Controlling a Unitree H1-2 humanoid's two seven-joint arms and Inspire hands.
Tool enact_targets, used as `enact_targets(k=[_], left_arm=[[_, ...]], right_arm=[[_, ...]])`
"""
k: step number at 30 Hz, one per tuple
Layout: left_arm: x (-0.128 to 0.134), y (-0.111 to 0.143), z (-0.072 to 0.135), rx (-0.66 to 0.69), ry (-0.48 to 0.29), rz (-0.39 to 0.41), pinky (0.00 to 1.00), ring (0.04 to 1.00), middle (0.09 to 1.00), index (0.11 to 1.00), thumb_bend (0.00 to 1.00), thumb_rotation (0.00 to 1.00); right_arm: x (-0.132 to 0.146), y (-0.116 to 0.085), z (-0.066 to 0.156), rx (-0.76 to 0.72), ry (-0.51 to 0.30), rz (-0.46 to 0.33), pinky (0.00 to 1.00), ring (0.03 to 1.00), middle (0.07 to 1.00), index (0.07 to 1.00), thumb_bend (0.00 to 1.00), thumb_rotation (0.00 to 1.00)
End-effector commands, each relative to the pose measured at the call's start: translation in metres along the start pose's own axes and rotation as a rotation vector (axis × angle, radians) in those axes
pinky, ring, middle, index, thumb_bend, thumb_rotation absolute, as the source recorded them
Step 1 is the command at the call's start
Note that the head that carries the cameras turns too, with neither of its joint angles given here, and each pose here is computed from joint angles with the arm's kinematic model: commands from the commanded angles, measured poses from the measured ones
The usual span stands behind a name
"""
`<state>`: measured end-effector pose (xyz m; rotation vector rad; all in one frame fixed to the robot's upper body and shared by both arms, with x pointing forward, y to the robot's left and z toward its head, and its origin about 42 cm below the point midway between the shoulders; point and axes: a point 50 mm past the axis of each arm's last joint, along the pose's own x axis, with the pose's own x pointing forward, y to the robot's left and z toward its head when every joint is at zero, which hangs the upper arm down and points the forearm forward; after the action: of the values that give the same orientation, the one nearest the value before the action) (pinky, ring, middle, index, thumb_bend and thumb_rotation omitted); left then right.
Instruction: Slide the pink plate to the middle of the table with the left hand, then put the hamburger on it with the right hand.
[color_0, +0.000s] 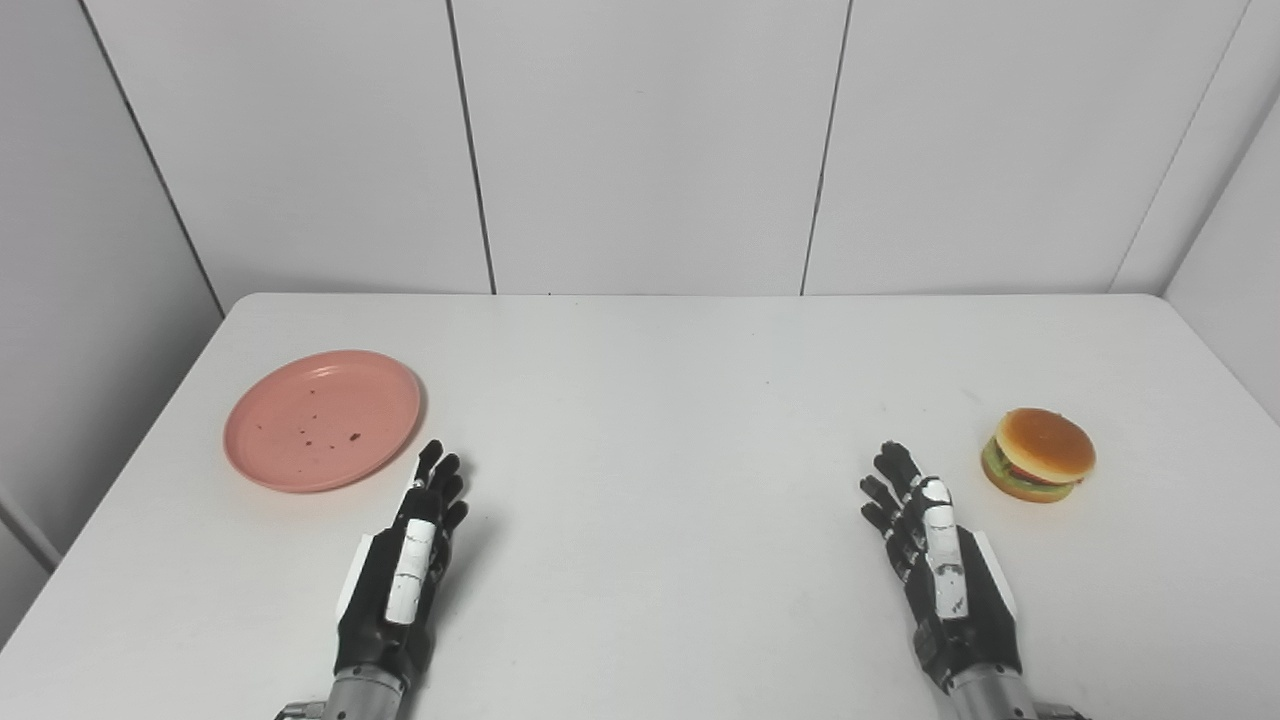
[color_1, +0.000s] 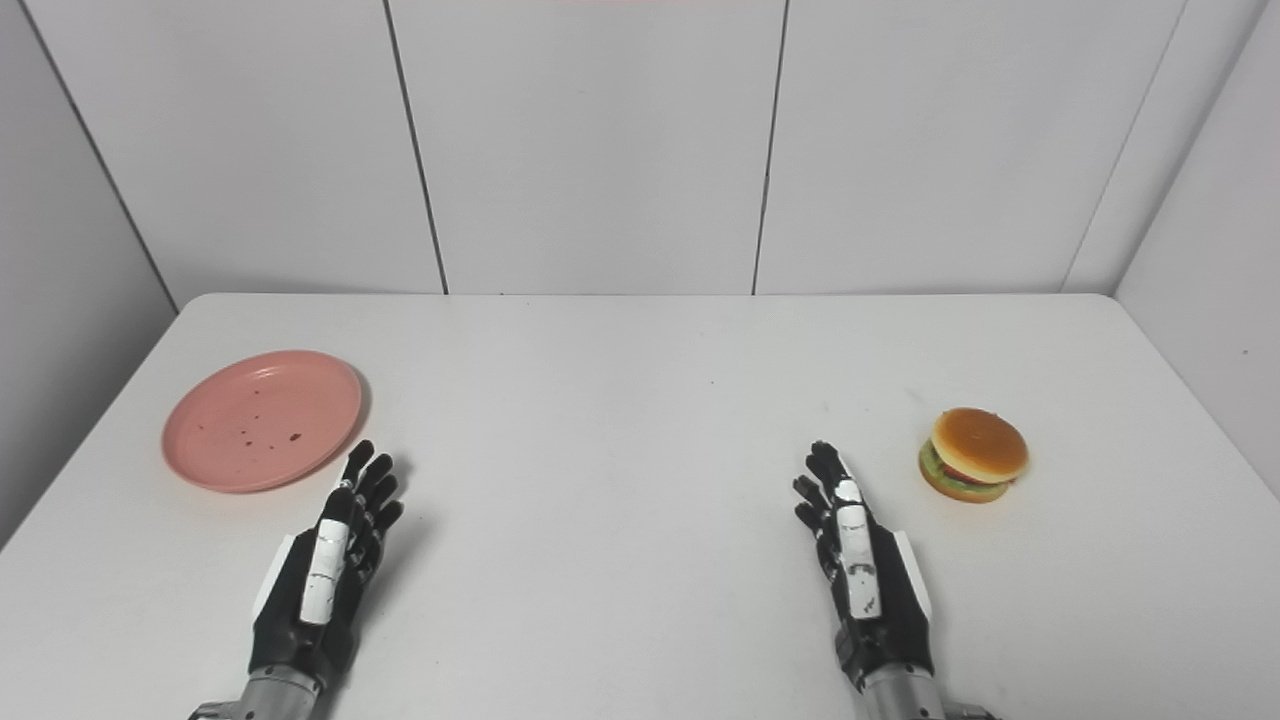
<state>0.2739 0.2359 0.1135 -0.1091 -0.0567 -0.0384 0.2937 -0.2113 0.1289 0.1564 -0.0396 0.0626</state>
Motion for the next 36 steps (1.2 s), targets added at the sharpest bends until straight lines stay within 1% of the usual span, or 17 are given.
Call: enact_targets(k=[1,11,17,24,27,29,31,36], left_arm=[[0.009,-0.003,0.010,0.015,-0.049,-0.005,1.00,1.000,0.987,1.000,0.92,0.91],[0.009,-0.003,0.010,0.013,-0.043,-0.009,1.00,1.000,0.987,1.000,0.93,0.91],[0.010,-0.004,0.004,0.012,-0.040,-0.012,1.00,1.000,0.988,1.000,0.92,0.90],[0.011,-0.013,-0.014,0.022,-0.021,-0.005,1.00,1.000,0.979,1.000,0.92,0.91],[0.012,-0.019,-0.019,0.027,-0.018,-0.003,1.00,1.000,0.979,1.000,0.95,0.91],[0.013,-0.024,-0.022,0.027,-0.019,-0.001,1.00,1.000,0.979,0.997,0.95,0.90],[0.014,-0.027,-0.024,0.024,-0.018,0.003,1.00,1.000,0.981,0.998,0.95,0.90],[0.015,-0.033,-0.029,0.027,-0.023,0.005,1.00,1.000,0.983,1.000,0.90,0.91]], right_arm=[[0.006,0.003,0.011,0.000,-0.057,0.021,0.94,0.924,0.946,0.923,0.83,1.00],[0.006,0.002,0.010,0.002,-0.057,0.025,0.94,0.925,0.948,0.924,0.83,1.00],[0.007,0.000,0.006,0.003,-0.048,0.021,0.95,0.924,0.947,0.925,0.84,1.00],[0.008,-0.014,-0.008,-0.001,-0.036,0.018,0.96,0.933,0.954,0.936,0.83,1.00],[0.009,-0.021,-0.013,0.000,-0.033,0.021,0.96,0.936,0.960,0.945,0.85,1.00],[0.009,-0.026,-0.016,0.000,-0.032,0.022,0.96,0.933,0.960,0.950,0.85,1.00],[0.010,-0.029,-0.018,0.000,-0.033,0.024,0.96,0.927,0.957,0.951,0.85,1.00],[0.010,-0.037,-0.024,0.005,-0.032,0.028,0.96,0.923,0.959,0.951,0.84,1.00]])
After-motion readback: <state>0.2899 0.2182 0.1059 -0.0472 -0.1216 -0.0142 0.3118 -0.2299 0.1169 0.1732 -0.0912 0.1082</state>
